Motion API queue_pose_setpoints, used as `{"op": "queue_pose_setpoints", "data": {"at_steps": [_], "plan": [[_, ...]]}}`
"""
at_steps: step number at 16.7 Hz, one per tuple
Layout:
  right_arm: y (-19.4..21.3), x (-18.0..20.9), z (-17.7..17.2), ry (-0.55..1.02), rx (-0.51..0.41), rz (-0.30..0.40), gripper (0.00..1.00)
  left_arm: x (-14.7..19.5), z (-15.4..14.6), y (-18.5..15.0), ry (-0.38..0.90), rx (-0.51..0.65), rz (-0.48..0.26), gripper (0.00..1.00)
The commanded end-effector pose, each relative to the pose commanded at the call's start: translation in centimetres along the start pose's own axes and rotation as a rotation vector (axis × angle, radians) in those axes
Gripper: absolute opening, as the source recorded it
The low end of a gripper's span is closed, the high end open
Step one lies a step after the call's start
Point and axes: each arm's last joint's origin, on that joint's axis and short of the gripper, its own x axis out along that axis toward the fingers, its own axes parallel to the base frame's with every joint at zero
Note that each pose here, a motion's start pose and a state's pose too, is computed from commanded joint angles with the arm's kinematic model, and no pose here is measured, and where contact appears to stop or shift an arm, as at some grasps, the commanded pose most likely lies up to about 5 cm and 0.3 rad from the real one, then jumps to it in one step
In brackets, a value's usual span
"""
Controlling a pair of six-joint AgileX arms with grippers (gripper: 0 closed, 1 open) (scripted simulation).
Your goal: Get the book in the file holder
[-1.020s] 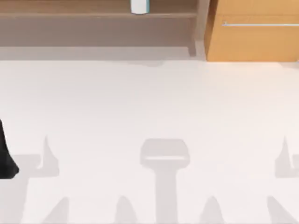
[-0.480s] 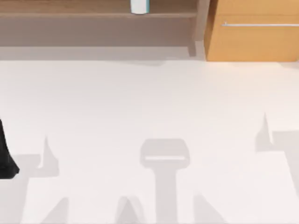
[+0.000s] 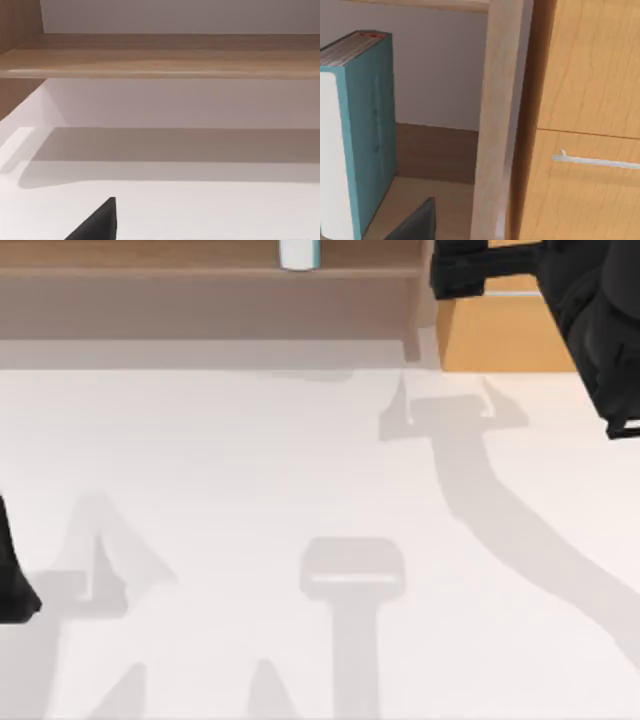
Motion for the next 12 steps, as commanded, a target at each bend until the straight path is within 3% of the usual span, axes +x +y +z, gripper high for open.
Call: {"op": "queue_pose_setpoints", "data": {"at_steps": [6, 12], "plan": [[13.3, 11.0, -5.7, 0.026, -0.016, -0.007, 1.0, 0.0, 0.0, 0.0, 0.0, 0.0, 0.0, 1.0], [17.0, 16.9, -9.5, -0.039, 0.044, -0.069, 1.0, 0.0, 0.0, 0.0, 0.0, 0.0, 0.0, 1.0]]}}
